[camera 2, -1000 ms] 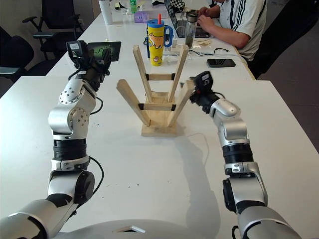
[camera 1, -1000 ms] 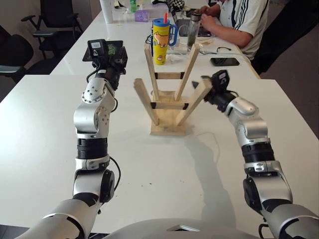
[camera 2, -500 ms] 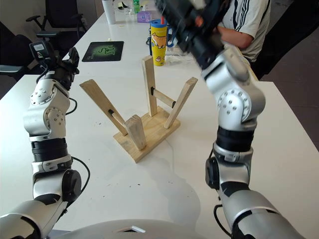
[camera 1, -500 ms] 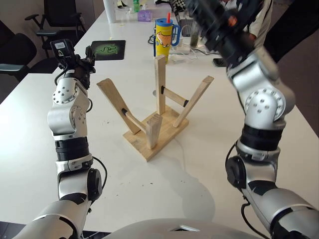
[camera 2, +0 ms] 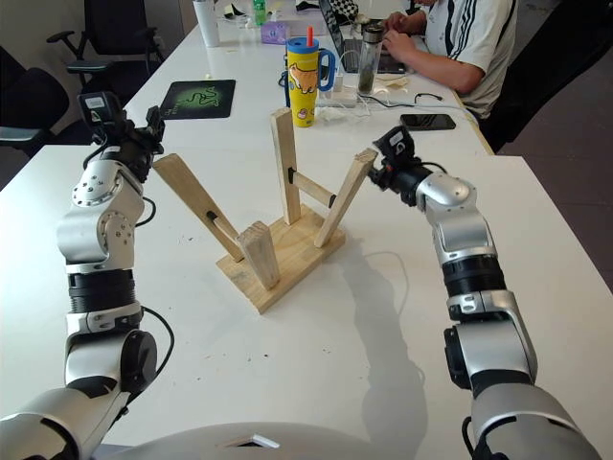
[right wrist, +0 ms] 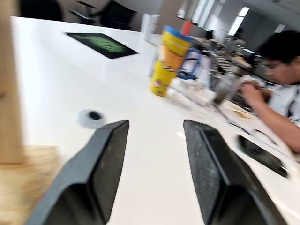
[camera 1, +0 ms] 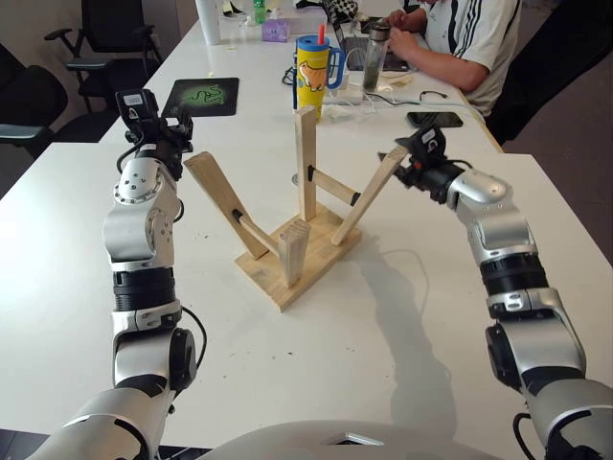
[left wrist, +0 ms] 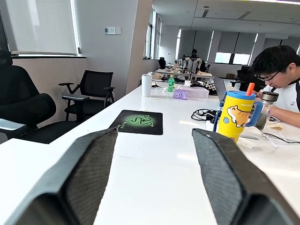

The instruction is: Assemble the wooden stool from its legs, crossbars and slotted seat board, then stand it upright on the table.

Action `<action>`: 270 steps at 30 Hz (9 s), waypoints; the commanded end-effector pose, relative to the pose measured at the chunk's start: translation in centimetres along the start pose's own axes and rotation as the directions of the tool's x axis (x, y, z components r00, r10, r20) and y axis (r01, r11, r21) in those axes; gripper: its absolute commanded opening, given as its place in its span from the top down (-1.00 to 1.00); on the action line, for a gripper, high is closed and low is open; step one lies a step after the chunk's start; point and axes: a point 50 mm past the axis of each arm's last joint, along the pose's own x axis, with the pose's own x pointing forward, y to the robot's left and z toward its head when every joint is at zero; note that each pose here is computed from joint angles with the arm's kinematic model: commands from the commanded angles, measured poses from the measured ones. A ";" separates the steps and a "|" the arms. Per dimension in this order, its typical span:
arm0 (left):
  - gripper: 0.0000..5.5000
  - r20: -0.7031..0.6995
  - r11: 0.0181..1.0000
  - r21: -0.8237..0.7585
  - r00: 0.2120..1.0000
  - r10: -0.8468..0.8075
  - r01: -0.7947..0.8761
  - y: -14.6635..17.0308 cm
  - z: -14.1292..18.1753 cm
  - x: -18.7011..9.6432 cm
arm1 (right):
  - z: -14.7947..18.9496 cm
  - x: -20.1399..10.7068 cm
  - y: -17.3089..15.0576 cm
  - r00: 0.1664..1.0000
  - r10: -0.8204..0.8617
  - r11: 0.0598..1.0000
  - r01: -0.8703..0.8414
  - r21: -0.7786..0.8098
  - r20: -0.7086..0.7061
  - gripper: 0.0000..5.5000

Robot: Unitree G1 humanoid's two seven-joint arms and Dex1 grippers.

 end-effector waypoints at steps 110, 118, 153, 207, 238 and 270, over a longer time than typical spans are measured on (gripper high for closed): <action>1.00 -0.558 0.935 -0.028 0.770 -0.309 0.355 -0.7 -16.2 -11.6 | -11.0 -4.3 6.7 0.906 -0.106 0.945 0.220 0.242 -0.409 1.00; 1.00 -0.535 0.913 -0.026 0.766 -0.357 0.408 -2.3 -15.8 -10.8 | -10.7 -3.7 8.2 0.920 -0.040 0.950 0.156 0.270 -0.391 1.00; 1.00 -0.249 0.802 -0.016 0.775 -0.581 0.597 -6.8 -7.3 -8.2 | -1.4 -0.9 7.4 0.999 0.046 0.960 -0.044 0.277 0.000 1.00; 1.00 -0.003 0.754 0.097 0.758 -0.652 0.649 -11.6 -0.9 -5.7 | 5.5 3.7 6.4 0.976 -0.063 0.990 0.034 0.139 0.209 1.00; 1.00 -0.063 0.894 0.099 0.900 -0.432 0.437 -6.4 -3.3 -4.1 | 11.2 0.2 1.5 0.770 -0.435 0.893 0.305 0.330 0.467 1.00; 1.00 -0.064 0.976 0.035 0.975 -0.211 0.214 -3.6 -14.5 -10.0 | -10.4 -3.6 8.3 0.827 -0.560 0.813 0.561 0.153 -0.056 1.00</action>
